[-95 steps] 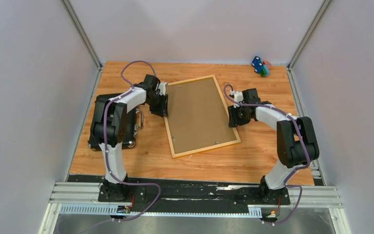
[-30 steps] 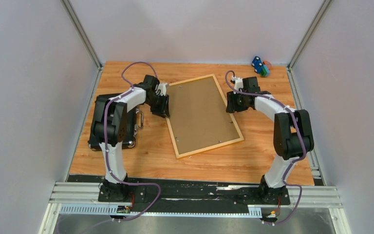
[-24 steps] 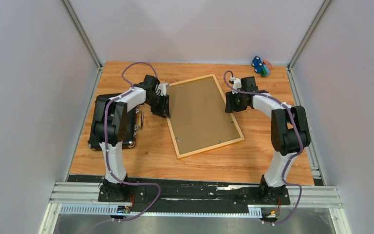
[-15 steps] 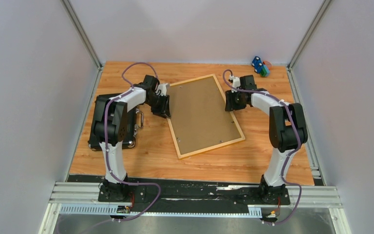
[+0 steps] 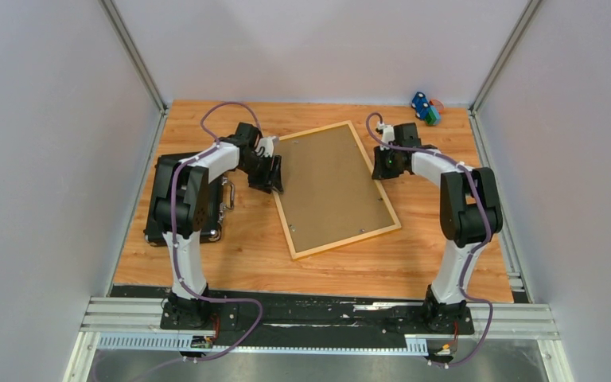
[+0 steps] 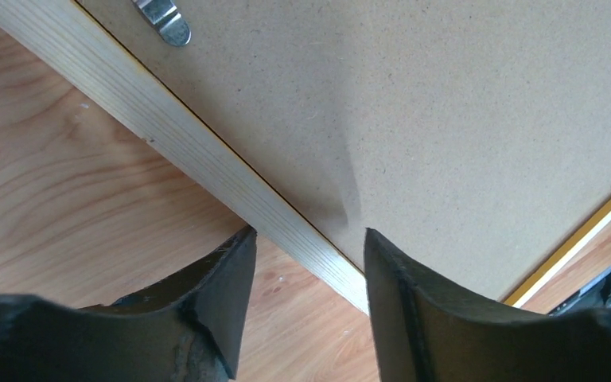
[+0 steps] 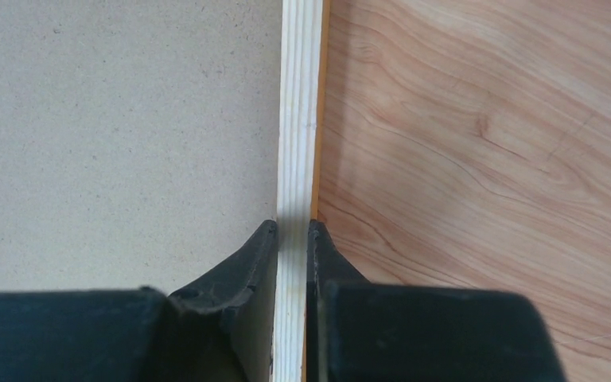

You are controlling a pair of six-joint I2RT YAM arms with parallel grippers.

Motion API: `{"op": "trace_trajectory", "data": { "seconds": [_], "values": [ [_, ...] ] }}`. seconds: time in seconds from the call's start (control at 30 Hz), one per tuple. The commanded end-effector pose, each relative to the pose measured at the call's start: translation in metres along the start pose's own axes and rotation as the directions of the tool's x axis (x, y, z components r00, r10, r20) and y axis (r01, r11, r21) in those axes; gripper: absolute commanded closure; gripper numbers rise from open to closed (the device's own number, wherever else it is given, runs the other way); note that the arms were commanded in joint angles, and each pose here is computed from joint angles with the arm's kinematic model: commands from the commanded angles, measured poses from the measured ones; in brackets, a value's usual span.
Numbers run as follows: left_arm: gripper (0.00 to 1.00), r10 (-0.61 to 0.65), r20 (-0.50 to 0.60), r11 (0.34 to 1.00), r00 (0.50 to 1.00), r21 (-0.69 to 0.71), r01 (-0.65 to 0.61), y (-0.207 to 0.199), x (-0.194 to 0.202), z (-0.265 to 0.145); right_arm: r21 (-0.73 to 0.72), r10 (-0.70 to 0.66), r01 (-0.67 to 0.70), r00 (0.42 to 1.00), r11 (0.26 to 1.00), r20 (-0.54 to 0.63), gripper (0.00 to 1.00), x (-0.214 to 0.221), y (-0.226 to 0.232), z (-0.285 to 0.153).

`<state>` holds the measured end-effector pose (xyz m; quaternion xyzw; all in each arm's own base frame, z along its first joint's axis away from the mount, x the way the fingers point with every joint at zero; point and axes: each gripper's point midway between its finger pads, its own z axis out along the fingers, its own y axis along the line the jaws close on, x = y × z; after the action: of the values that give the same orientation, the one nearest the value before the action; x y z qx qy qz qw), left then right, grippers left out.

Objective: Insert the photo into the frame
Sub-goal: Install the photo frame at the center of the board.

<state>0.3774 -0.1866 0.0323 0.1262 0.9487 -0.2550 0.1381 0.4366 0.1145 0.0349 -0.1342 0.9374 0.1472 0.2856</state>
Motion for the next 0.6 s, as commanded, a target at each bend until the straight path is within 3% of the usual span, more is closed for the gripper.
{"op": "trace_trajectory", "data": {
  "seconds": [0.0, 0.13, 0.23, 0.4, 0.57],
  "values": [
    [0.35, 0.04, 0.04, 0.999, 0.998, 0.007, -0.04, -0.008, -0.017, -0.008, -0.003, 0.013, -0.013, 1.0, 1.0, -0.002, 0.95, 0.011, 0.003, -0.01],
    [0.2, 0.051, 0.065, 0.998, 0.997, -0.041, -0.049, -0.004, -0.024, -0.015, -0.013, 0.02, -0.02, 1.0, 1.0, -0.01, 0.98, 0.023, 0.009, -0.022],
    [0.15, 0.066, 0.089, 0.994, 0.994, -0.093, -0.057, 0.002, -0.032, -0.023, -0.028, 0.025, -0.026, 0.999, 0.999, -0.021, 0.98, 0.034, 0.014, -0.031],
    [0.14, 0.106, 0.107, 0.98, 0.989, -0.179, -0.086, 0.017, -0.049, -0.027, -0.055, 0.04, -0.042, 0.998, 0.998, -0.039, 0.98, 0.05, 0.024, -0.047],
    [0.22, 0.112, 0.104, 0.976, 0.988, -0.201, -0.09, 0.022, -0.065, -0.023, -0.071, 0.041, -0.043, 0.999, 0.997, -0.033, 0.98, 0.058, 0.031, -0.06]
  ]
}}
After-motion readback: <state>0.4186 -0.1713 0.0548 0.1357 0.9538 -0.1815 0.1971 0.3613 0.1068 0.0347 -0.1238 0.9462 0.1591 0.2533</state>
